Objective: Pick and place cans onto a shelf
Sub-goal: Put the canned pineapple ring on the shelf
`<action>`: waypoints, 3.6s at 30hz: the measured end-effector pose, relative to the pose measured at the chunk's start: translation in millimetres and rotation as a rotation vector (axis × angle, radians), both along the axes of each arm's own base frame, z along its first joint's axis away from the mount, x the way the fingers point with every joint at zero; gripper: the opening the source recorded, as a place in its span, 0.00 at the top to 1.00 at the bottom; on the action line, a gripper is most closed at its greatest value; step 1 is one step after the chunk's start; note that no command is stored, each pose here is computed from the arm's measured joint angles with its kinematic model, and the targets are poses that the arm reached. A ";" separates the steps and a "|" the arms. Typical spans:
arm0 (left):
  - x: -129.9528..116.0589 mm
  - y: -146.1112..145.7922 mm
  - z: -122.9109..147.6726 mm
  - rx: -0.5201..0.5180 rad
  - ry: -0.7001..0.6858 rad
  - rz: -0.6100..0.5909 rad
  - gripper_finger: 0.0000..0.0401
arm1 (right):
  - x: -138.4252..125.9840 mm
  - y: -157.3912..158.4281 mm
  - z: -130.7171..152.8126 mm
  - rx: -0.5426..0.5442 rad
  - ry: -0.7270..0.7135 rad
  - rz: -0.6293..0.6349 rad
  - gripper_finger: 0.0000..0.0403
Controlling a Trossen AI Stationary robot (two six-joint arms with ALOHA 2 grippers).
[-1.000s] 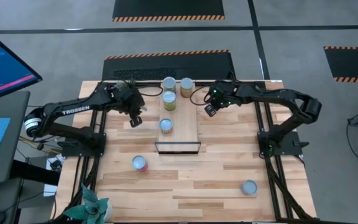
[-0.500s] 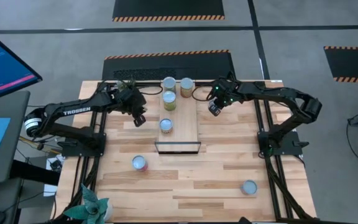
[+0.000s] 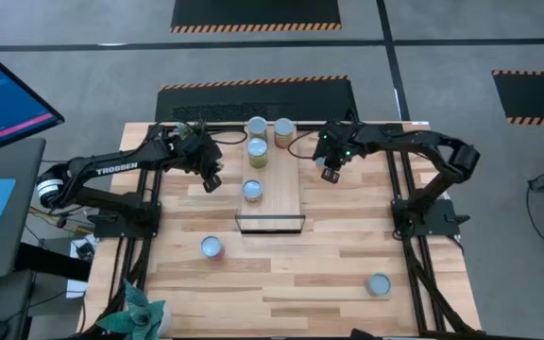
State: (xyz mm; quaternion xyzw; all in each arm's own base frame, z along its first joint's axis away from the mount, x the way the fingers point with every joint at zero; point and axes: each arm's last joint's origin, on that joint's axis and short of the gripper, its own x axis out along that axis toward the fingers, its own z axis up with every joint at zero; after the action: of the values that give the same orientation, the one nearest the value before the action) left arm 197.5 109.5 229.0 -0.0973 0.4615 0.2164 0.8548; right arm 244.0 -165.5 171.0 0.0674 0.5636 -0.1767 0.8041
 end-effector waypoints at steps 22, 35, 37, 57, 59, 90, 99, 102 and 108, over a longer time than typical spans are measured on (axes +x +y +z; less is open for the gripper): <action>-0.2 0.0 -0.1 0.005 0.005 -0.008 0.82 | 10.3 -18.7 45.4 -0.282 -0.023 -0.149 0.83; 0.0 -0.3 -0.1 -0.006 -0.001 0.006 0.82 | -33.5 -86.2 31.6 -0.193 -0.100 -0.570 0.83; 0.1 -0.4 0.0 -0.009 -0.003 0.006 0.82 | -34.4 -86.4 31.2 -0.186 -0.098 -0.571 0.83; 0.1 -1.3 -0.4 -0.008 0.004 -0.011 0.82 | -34.3 -43.6 24.2 0.158 0.043 -0.616 0.83; 0.1 -1.0 -0.3 0.003 0.008 -0.015 0.82 | -30.1 -29.3 33.4 0.135 0.050 -0.586 0.83; 0.3 -0.5 0.1 0.043 0.026 -0.055 0.82 | -92.8 -72.1 32.5 -0.052 0.248 -0.956 0.89; 0.3 -0.5 0.1 0.061 0.037 -0.087 0.82 | -91.4 -77.5 20.3 -0.087 0.286 -1.044 0.95; 0.3 -0.5 0.1 0.061 0.037 -0.088 0.82 | -91.2 -79.2 20.9 -0.113 0.265 -1.085 0.96; 0.3 -0.5 0.1 0.060 0.036 -0.089 0.82 | -91.2 -81.0 21.4 -0.136 0.238 -1.138 0.97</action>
State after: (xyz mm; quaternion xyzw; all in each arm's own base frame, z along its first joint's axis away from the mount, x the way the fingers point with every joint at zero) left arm 197.9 109.0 229.0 -0.0471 0.4742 0.1935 0.8576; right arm 152.8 -246.4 192.4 0.2872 0.5125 -0.6230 0.5165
